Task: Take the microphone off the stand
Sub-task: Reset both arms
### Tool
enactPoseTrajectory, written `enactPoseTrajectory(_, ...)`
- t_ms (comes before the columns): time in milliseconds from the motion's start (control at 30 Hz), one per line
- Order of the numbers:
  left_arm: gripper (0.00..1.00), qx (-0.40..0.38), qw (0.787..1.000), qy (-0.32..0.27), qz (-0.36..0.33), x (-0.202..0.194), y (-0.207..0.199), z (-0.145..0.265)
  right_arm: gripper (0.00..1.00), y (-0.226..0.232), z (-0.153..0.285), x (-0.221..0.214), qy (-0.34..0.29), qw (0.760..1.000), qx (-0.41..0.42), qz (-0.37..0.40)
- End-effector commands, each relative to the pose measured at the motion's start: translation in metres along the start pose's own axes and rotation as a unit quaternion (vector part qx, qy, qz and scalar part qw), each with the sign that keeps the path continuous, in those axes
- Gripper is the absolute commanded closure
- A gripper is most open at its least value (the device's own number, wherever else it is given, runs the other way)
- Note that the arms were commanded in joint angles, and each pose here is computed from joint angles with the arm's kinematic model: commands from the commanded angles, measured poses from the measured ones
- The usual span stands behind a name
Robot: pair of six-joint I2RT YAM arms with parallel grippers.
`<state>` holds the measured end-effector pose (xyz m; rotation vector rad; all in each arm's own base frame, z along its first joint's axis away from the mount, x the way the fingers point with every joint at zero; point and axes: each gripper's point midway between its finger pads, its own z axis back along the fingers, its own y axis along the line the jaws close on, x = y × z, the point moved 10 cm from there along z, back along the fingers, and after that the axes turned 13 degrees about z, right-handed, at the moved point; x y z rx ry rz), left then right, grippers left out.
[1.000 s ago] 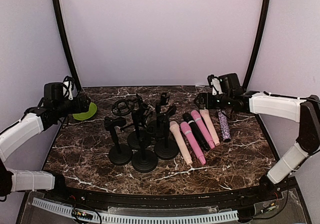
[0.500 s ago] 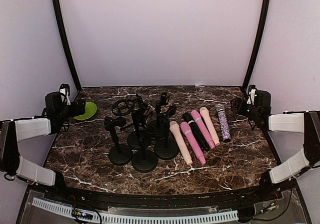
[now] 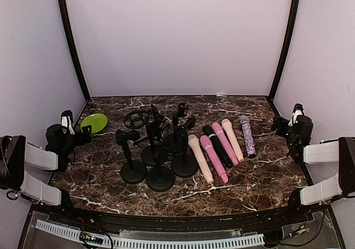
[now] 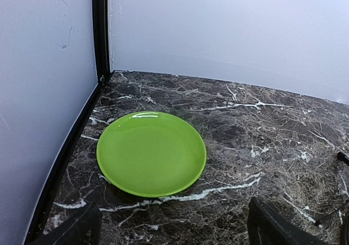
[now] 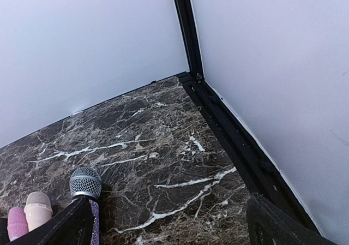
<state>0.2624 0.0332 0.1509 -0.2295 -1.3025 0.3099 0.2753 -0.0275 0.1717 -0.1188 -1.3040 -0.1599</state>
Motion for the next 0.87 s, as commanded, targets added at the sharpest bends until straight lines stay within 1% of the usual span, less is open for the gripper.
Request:
enactPoseTrajectory(0, 0.05, -0.020, 0.998, -0.055, -0.032, 0.006, -0.002, 0.003, 0.01, -0.006, 0.006, 0.005, -0.071, 0.997, -0.032, 0.011)
enactPoseTrajectory(233, 0.05, -0.010, 0.998, -0.058, -0.031, 0.006, 0.000, 0.001, 0.01, -0.001, 0.010, -0.006, -0.107, 0.991, -0.051, 0.057)
enactPoseTrajectory(300, 0.05, 0.005, 0.998, -0.058, -0.022, 0.007, 0.002, -0.001, 0.01, 0.003, 0.010, -0.006, -0.101, 0.991, -0.054, 0.070)
enactPoseTrajectory(500, 0.05, 0.024, 0.998, -0.053, -0.013, 0.008, 0.005, -0.003, 0.01, 0.009, 0.024, -0.008, -0.126, 0.988, -0.054, 0.074)
enactPoseTrajectory(833, 0.06, 0.022, 0.998, -0.062, -0.007, 0.009, 0.004, -0.002, 0.01, 0.011, 0.023, -0.008, -0.126, 0.988, -0.050, 0.080)
